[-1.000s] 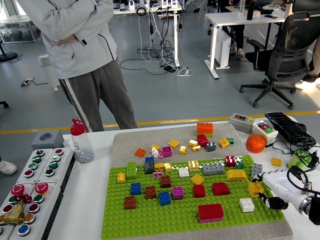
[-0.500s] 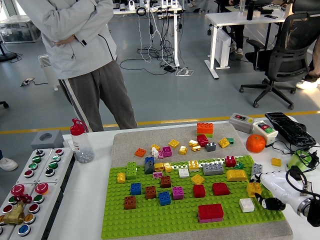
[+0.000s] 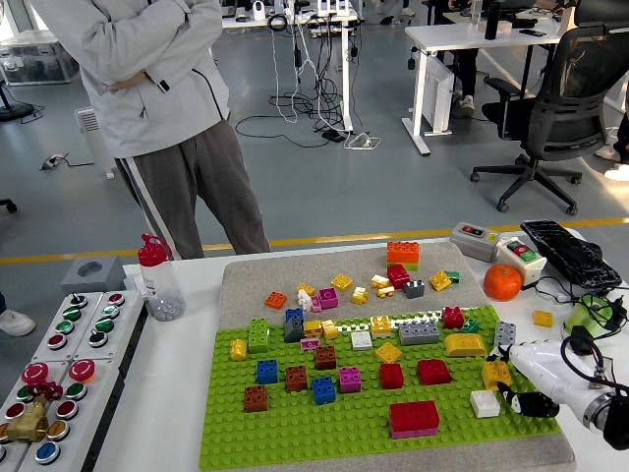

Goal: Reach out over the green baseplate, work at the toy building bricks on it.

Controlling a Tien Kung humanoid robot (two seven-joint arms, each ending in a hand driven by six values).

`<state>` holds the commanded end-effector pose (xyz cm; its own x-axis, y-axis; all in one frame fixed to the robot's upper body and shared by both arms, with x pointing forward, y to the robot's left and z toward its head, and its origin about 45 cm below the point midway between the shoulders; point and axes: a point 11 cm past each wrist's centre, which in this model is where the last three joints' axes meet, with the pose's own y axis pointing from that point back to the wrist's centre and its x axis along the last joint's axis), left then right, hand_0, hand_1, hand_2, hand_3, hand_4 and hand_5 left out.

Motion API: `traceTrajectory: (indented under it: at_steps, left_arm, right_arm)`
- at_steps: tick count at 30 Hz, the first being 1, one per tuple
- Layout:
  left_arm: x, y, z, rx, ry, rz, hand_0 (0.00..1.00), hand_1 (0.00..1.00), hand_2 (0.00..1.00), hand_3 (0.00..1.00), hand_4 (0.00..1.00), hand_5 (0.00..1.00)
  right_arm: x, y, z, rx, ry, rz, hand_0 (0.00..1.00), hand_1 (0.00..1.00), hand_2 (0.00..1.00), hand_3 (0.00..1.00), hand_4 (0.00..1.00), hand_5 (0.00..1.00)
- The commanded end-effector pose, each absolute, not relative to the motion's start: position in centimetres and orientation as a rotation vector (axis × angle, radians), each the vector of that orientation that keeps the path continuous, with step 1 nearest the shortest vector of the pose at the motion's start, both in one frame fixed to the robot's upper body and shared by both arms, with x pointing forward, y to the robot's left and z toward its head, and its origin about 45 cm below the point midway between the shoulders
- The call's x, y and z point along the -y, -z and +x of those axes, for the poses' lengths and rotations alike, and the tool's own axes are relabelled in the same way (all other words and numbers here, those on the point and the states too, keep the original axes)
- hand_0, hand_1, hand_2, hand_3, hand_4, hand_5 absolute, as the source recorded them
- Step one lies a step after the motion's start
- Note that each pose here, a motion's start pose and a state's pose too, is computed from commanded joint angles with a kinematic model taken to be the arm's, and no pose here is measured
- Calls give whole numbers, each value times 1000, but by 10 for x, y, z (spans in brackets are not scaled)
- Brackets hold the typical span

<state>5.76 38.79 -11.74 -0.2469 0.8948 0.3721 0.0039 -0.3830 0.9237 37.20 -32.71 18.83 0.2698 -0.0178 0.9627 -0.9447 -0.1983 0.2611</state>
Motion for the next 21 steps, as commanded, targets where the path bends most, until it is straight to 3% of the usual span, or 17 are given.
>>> traceTrajectory:
  at_steps: [21]
  left_arm:
    - [-388,117,60,-1144,-1712,1324,667,613,569,451,241,998]
  right_arm:
    - [275,-244,359,988,-1291,1593,479,565,576,583,363,143]
